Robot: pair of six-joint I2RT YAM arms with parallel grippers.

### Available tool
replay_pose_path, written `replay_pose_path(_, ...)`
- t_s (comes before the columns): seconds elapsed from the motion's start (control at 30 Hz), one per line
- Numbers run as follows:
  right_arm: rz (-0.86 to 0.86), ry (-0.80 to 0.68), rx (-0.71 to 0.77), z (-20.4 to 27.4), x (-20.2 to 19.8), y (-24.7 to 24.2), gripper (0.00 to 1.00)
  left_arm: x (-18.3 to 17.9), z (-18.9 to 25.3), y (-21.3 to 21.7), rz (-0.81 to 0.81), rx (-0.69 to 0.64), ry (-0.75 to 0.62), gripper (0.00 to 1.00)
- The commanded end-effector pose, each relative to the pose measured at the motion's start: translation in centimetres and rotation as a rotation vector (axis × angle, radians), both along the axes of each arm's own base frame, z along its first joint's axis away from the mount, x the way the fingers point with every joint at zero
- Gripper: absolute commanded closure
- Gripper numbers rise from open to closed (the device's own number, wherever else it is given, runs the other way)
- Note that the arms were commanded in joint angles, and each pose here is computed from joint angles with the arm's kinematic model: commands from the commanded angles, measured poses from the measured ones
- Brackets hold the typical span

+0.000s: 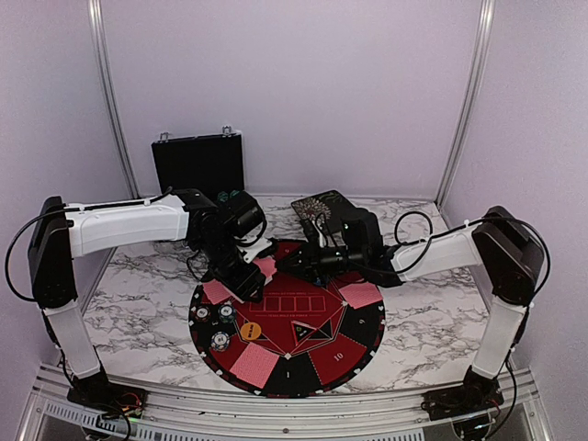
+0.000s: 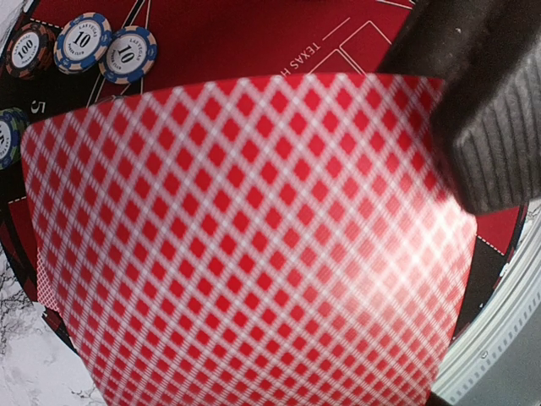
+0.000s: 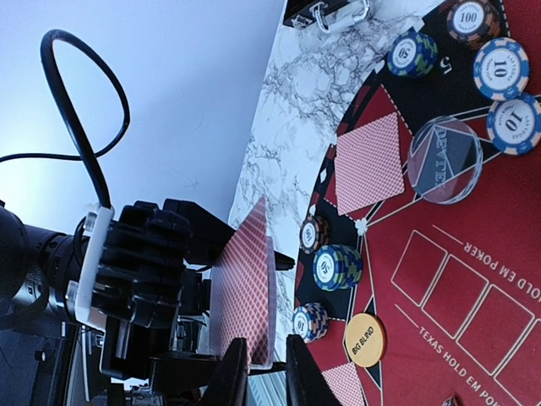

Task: Distribute texas hold em gaming equipment
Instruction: Pick up the poker card from the face-down deck piles.

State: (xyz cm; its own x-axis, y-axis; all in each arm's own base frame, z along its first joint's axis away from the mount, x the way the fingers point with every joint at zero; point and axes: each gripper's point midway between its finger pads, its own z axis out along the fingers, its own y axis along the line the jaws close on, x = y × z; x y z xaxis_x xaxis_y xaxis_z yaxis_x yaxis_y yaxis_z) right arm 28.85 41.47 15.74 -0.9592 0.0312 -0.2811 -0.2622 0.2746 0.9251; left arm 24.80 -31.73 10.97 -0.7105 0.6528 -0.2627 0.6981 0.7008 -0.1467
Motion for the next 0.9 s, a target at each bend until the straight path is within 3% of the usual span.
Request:
replay_pose_path(0.0, -0.01, -0.049, 0.014, 1.6, 0.8, 0.5, 0.86, -0.1, 1.1, 0.6, -0.003, -0.003, -0.019, 0.61)
replay_pose_path(0.4, -0.012, -0.058, 0.019, 2.2, 0.9, 0.5, 1.0, 0.0, 1.1, 0.7, -0.002, 0.001, -0.024, 0.61)
replay_pose_path(0.87, -0.031, -0.056, 0.029, 2.8, 1.0, -0.3, 1.0, 0.0, 1.1, 1.1, 0.002, 0.007, -0.031, 0.63)
